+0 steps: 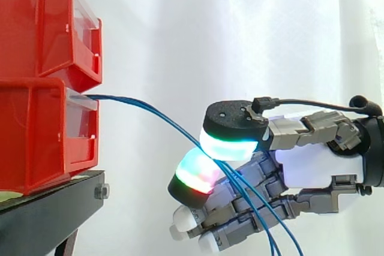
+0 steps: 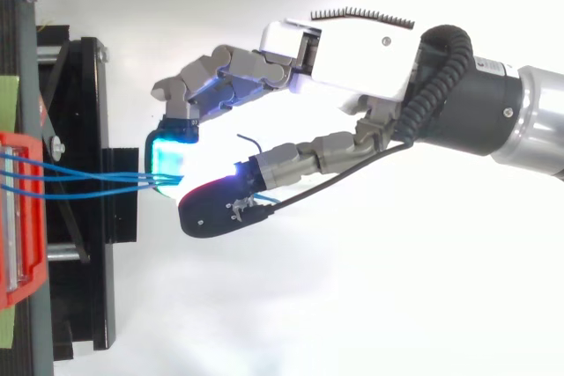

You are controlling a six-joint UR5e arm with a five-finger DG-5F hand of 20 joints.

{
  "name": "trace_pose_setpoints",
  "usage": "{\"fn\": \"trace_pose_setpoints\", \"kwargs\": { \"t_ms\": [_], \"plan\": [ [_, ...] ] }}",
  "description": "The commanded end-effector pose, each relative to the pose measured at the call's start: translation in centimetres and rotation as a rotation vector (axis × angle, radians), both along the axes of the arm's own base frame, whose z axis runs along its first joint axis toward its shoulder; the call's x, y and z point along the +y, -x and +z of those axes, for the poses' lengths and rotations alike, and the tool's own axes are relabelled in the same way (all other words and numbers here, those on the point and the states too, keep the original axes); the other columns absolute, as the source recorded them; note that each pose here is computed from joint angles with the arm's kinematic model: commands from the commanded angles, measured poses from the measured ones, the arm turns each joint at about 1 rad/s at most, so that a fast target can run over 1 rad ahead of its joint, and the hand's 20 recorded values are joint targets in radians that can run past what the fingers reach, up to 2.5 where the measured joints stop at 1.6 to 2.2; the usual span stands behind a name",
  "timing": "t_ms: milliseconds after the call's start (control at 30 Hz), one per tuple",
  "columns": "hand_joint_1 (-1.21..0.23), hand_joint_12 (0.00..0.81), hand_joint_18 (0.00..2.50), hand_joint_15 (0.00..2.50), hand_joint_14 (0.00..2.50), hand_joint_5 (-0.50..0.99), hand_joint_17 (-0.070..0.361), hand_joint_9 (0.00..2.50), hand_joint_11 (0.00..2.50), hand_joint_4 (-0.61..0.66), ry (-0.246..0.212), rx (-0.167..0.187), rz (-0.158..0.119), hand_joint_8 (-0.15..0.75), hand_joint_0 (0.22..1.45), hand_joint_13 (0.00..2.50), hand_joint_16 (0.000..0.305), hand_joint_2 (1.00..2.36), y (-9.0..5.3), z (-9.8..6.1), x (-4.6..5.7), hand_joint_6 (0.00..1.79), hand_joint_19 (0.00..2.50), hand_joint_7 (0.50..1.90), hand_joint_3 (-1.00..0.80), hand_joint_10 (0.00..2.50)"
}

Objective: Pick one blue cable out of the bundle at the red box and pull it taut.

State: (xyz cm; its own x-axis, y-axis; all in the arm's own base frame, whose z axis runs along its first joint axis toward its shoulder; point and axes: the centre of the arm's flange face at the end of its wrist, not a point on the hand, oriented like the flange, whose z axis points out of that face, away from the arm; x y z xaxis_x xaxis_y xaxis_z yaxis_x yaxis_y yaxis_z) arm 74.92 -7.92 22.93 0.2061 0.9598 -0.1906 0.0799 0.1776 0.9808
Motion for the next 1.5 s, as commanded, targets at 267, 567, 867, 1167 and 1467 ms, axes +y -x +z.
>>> {"fn": "trace_pose_setpoints", "kwargs": {
  "t_ms": [267, 567, 867, 1167, 1467],
  "plan": [
    [-0.85, 0.35, 0.42, 0.11, 0.0, -0.15, 0.116, 0.66, 0.37, 0.0, 0.0, -0.001, 0.001, 0.328, 0.63, 0.37, 0.052, 1.02, -0.01, 0.08, 0.09, 0.9, 0.17, 1.03, -0.11, 0.01],
    [-0.82, 0.362, 0.38, 0.09, 0.0, -0.14, 0.125, 0.63, 0.22, -0.06, 0.0, 0.0, -0.002, 0.295, 0.6, 0.34, 0.055, 1.01, -0.01, -0.04, 0.06, 0.88, 0.17, 0.99, -0.16, 0.0],
    [-0.68, 0.397, 0.38, 0.09, 0.0, -0.08, 0.143, 0.7, 0.19, -0.1, 0.002, 0.001, -0.002, 0.307, 0.56, 0.36, 0.064, 1.0, -0.01, -0.04, 0.06, 0.82, 0.18, 1.06, -0.12, 0.0],
    [-0.59, 0.402, 0.38, 0.1, 0.0, -0.07, 0.146, 0.75, 0.2, -0.08, 0.002, -0.001, 0.0, 0.317, 0.54, 0.37, 0.065, 1.09, -0.01, 0.08, 0.17, 0.81, 0.19, 1.09, -0.13, 0.0],
    [-0.75, 0.395, 0.47, 0.12, 0.01, -0.08, 0.138, 0.77, 0.3, 0.04, 0.002, -0.001, 0.0, 0.341, 0.56, 0.44, 0.062, 1.01, -0.01, 0.08, 0.17, 0.84, 0.14, 1.09, -0.06, 0.0]
  ]
}}
